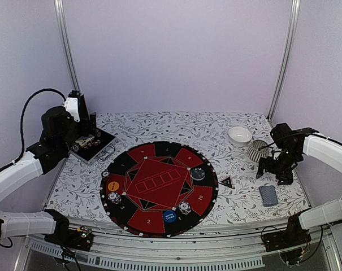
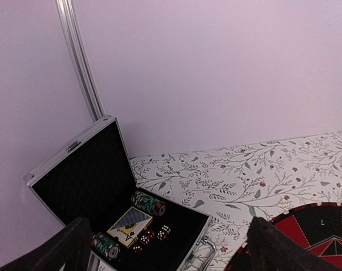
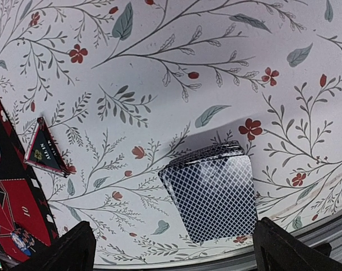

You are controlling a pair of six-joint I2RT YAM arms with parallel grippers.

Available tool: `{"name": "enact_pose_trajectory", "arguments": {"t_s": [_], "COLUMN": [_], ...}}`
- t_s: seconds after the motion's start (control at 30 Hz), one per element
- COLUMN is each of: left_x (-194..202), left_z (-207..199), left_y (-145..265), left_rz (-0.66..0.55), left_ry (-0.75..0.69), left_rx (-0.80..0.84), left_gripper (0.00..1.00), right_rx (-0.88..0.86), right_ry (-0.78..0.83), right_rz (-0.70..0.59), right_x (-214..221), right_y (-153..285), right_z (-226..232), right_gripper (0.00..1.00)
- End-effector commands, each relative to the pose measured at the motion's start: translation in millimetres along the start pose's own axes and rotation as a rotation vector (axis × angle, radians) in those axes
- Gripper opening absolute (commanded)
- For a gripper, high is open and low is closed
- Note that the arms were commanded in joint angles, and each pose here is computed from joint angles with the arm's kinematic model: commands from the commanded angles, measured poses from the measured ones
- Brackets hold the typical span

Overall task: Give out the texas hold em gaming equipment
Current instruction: Adjust the face-down deck piles at the corner of the board.

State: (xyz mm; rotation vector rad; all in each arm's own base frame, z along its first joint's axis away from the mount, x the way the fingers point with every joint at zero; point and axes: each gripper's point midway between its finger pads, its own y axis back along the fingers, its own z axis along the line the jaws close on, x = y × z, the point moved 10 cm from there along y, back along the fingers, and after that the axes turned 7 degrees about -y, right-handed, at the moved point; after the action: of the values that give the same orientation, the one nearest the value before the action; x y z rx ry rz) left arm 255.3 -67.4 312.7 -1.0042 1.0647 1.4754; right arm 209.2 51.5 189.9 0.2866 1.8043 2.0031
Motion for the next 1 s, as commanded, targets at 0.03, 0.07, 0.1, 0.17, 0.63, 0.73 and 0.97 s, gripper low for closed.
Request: {"name": "enact_pose_trajectory", "arguments": {"t_s": [0.03,0.07,0.1,0.17,0.63,0.73,0.97], "left_x": [-5.1,-4.7,-4.5,-4.1,-3.1,-3.5,-3.8], "left_z": [2.5,2.5,2.4,2.2,0.9,1.1,1.1], "left_y": [2.8,2.9,2.7,2.5,1.5,2.1,2.4], "left_rz": [-0.020,-0.019,-0.018,-0.017,-0.014,-0.016,-0.017], "left_ry": [0.021,0.021,0.020,0.018,0.011,0.013,0.014], "left_rx": [0.014,0.014,0.014,0.015,0.023,0.025,0.028], "left_gripper": [0.98,0.98,0.98,0.98,0.98,0.98,0.98], "right_rx": [0.049,0.048,0.046,0.039,0.008,0.019,0.028], "right_ry": [-0.135,-0.160,-0.183,-0.218,-0.338,-0.337,-0.297], "right_rz": [-0.036,-0.037,-0.039,-0.036,-0.041,-0.028,-0.044], "right_x": [5.6,5.6,5.0,3.3,-1.1,-1.6,-4.3], "right_y": [-5.6,-7.4,-8.9,-12.4,-14.3,-16.1,-9.4], "right_z": [-15.5,-19.0,-22.6,-28.6,-45.4,-48.9,-48.6], "right_gripper": [0.99,0.99,0.99,0.99,0.99,0.99,0.99]}}
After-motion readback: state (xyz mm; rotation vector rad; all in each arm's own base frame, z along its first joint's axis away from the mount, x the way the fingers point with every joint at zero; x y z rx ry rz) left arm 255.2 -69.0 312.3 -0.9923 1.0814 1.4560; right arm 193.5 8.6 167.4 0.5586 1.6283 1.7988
